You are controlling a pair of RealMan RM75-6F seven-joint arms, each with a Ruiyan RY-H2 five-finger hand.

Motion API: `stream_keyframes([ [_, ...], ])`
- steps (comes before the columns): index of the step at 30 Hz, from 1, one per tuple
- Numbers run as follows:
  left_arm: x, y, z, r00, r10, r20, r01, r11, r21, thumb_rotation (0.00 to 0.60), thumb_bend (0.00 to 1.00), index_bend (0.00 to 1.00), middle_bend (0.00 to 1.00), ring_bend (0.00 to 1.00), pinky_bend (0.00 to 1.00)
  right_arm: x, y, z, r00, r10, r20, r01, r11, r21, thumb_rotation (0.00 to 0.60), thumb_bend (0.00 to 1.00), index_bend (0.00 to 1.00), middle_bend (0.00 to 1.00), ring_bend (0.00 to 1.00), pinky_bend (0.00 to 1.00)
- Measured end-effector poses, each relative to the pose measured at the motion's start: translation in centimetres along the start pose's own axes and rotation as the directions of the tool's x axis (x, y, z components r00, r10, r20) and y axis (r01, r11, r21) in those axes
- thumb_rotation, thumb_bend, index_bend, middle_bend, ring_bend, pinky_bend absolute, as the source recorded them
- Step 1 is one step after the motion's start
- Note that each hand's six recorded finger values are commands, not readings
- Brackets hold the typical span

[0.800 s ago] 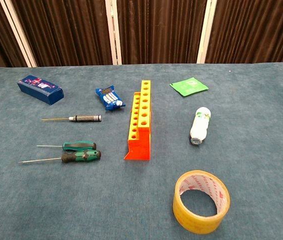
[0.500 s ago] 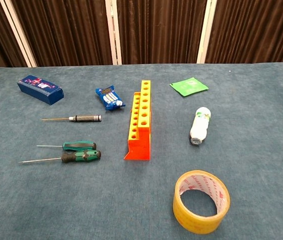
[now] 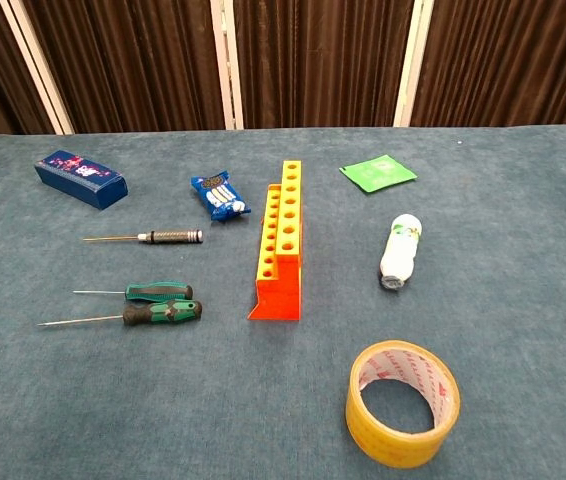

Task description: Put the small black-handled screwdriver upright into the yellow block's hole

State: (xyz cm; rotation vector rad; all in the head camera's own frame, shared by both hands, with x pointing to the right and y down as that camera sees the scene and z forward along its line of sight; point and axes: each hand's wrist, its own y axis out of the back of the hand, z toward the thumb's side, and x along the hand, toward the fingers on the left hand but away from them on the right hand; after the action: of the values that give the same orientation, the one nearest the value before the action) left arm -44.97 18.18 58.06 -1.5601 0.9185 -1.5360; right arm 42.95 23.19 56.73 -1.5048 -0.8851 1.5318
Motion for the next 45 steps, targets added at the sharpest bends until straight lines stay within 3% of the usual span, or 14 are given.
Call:
stream_keyframes([
  [11, 10.0, -1.6, 5.8, 0.997, -0.081, 0.014, 0.081, 0.995, -0.065, 0.6, 0.08, 0.17, 0.0, 0.0, 0.0, -0.4, 0.1, -0.2, 1.0, 0.01, 0.02, -0.009, 0.999, -0.048, 0.6, 0.0, 0.02, 0.0, 0.0, 0.0],
  [21, 17.1, -6.1, 12.2, 0.979, -0.197, 0.045, 0.198, 0.98, -0.029, 0.6, 0.12, 0.28, 0.0, 0.0, 0.0, -0.4, 0.3, -0.7, 0.999, 0.015, 0.045, -0.012, 0.997, -0.074, 0.6, 0.0, 0.02, 0.0, 0.0, 0.0],
  [27, 18.8, -8.0, 16.0, 0.969, -0.232, 0.082, 0.234, 0.972, -0.016, 0.6, 0.15, 0.35, 0.0, 0.0, 0.0, -0.2, 0.4, -0.9, 0.999, 0.015, 0.051, -0.011, 0.996, -0.085, 0.6, 0.0, 0.02, 0.0, 0.0, 0.0],
  [33, 20.0, -8.5, 19.6, 0.966, -0.23, 0.122, 0.235, 0.972, -0.029, 0.6, 0.17, 0.4, 0.0, 0.0, 0.0, -0.2, 0.4, -0.9, 0.999, 0.017, 0.049, -0.012, 0.996, -0.094, 0.6, 0.0, 0.03, 0.0, 0.0, 0.0],
  [45, 20.5, -9.5, 22.2, 0.96, -0.251, 0.124, 0.256, 0.966, -0.022, 0.6, 0.21, 0.44, 0.0, 0.0, 0.0, -0.1, 0.5, -0.8, 0.999, 0.021, 0.039, -0.017, 0.994, -0.111, 0.6, 0.0, 0.03, 0.0, 0.0, 0.0],
])
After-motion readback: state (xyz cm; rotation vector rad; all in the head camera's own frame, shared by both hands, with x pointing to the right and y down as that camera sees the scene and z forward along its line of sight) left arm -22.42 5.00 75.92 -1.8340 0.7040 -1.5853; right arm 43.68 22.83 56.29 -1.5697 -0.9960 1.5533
